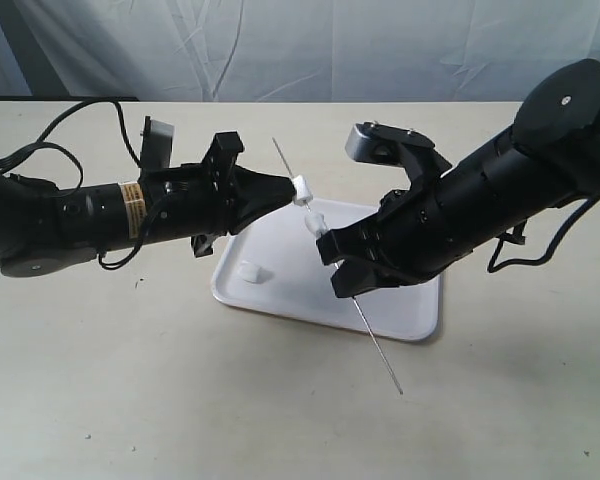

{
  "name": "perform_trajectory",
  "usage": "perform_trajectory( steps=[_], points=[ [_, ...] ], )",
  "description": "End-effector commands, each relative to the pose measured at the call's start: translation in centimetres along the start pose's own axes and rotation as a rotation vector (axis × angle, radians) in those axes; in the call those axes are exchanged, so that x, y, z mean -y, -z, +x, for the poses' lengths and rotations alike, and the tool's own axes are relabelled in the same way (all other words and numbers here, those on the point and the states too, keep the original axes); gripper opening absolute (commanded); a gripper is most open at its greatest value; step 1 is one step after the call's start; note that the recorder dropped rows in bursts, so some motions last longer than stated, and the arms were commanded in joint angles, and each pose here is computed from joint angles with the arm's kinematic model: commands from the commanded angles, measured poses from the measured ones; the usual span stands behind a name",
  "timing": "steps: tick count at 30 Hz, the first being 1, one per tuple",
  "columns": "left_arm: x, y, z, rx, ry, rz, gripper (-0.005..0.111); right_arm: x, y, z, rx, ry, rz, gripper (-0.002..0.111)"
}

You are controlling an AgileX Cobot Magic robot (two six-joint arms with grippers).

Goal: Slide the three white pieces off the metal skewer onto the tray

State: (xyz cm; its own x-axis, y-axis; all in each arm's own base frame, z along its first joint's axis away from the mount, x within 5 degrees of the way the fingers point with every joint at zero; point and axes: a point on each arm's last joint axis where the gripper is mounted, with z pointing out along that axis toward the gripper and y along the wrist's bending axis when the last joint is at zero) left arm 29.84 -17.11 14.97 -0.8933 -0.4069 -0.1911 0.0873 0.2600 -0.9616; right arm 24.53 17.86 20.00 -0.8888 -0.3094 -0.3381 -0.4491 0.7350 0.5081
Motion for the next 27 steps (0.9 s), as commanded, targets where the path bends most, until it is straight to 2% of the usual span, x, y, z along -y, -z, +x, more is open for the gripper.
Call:
perform_trajectory(
  steps=[1,5,17,23,27],
  points=[
    [0.12,0.01,0.02,-0.003,-0.012,0.009,0.007,-0.03,-0.06,0.09,-0.004,0.007,-0.004,-0.001],
    [0.13,0.01,-0.11,0.011,-0.020,0.010,0.000,-0.07,-0.06,0.16,-0.012,0.007,-0.008,-0.001],
    [0.22,0.04,-0.72,0.079,-0.015,0.020,0.000,-0.41,-0.15,0.43,-0.039,0.011,-0.028,-0.001],
    [0.07,0.02,-0.31,0.033,-0.043,0.002,0.000,-0.36,-0.15,0.37,-0.032,0.012,-0.022,-0.001],
    [-0.13,0.01,-0.04,0.003,-0.061,-0.019,0.007,-0.28,-0.15,0.25,-0.019,0.012,-0.013,-0.001]
  ],
)
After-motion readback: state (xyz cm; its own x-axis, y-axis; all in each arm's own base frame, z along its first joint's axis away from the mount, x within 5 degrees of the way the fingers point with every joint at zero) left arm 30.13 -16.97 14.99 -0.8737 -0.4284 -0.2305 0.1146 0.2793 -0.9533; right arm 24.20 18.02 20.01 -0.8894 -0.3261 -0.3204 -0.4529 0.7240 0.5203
